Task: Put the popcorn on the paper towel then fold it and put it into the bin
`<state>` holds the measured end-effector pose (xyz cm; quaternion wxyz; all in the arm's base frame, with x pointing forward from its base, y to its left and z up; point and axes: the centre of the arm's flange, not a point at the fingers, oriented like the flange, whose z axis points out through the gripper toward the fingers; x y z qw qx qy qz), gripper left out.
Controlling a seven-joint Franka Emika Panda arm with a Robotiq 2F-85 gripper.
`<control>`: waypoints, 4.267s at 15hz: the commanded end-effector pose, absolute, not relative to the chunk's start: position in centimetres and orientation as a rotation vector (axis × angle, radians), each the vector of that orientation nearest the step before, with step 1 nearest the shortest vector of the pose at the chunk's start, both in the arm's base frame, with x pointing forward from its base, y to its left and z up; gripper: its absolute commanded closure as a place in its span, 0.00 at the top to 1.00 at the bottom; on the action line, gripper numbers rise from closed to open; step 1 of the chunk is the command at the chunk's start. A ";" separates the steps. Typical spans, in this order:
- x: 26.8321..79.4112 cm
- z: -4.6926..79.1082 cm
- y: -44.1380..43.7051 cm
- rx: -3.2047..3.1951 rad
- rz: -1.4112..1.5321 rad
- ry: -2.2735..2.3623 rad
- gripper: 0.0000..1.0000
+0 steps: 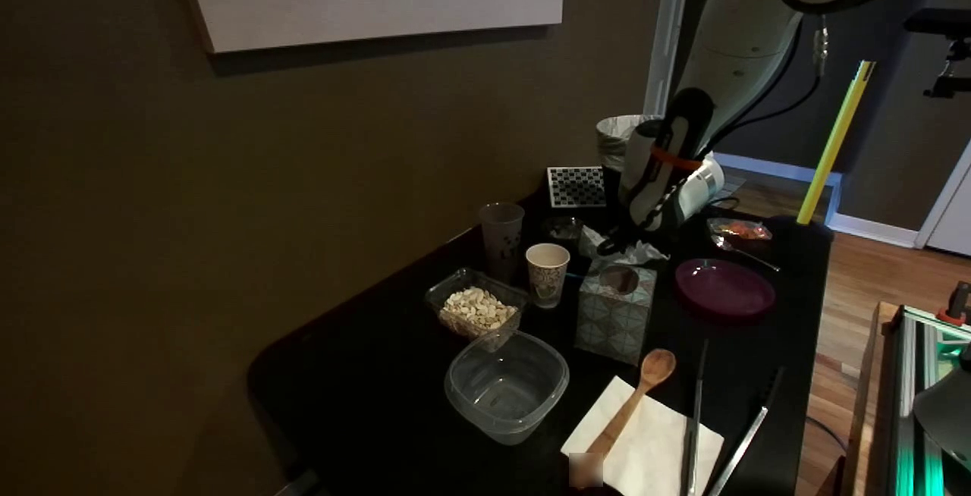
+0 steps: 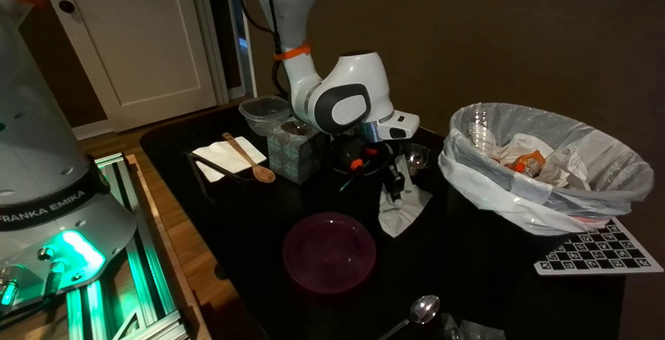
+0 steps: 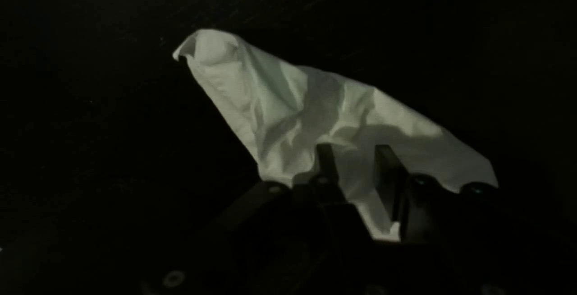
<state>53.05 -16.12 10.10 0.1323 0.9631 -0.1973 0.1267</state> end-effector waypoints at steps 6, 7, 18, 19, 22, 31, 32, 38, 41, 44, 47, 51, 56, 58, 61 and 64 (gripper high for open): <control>53.7 8.6 -16.8 2.757 0.366 -0.566 0.98; 53.7 8.4 -16.9 2.755 0.363 -0.567 1.00; 53.1 6.7 -17.3 2.746 0.341 -0.605 0.73; 53.2 6.7 -17.2 2.748 0.341 -0.608 0.71; 53.2 6.7 -17.2 2.750 0.343 -0.609 0.53; 53.4 7.6 -16.7 2.756 0.360 -0.607 0.00; 53.4 7.8 -16.4 2.755 0.360 -0.607 0.00; 53.9 10.6 -13.4 2.757 0.381 -0.557 0.01; 53.9 13.7 -11.6 2.757 0.381 -0.535 0.01; 53.5 16.9 -10.5 2.744 0.329 -0.543 0.01; 52.6 20.4 -9.9 2.726 0.265 -0.600 0.01; 51.4 26.5 -9.3 2.715 0.276 -0.589 0.01; 51.7 34.3 -9.3 2.694 0.384 -0.573 0.01; 51.7 37.1 -9.9 2.677 0.436 -0.580 0.01; 53.0 41.1 -11.9 2.658 0.529 -0.621 0.01; 53.5 43.7 -14.9 2.611 0.615 -0.705 0.01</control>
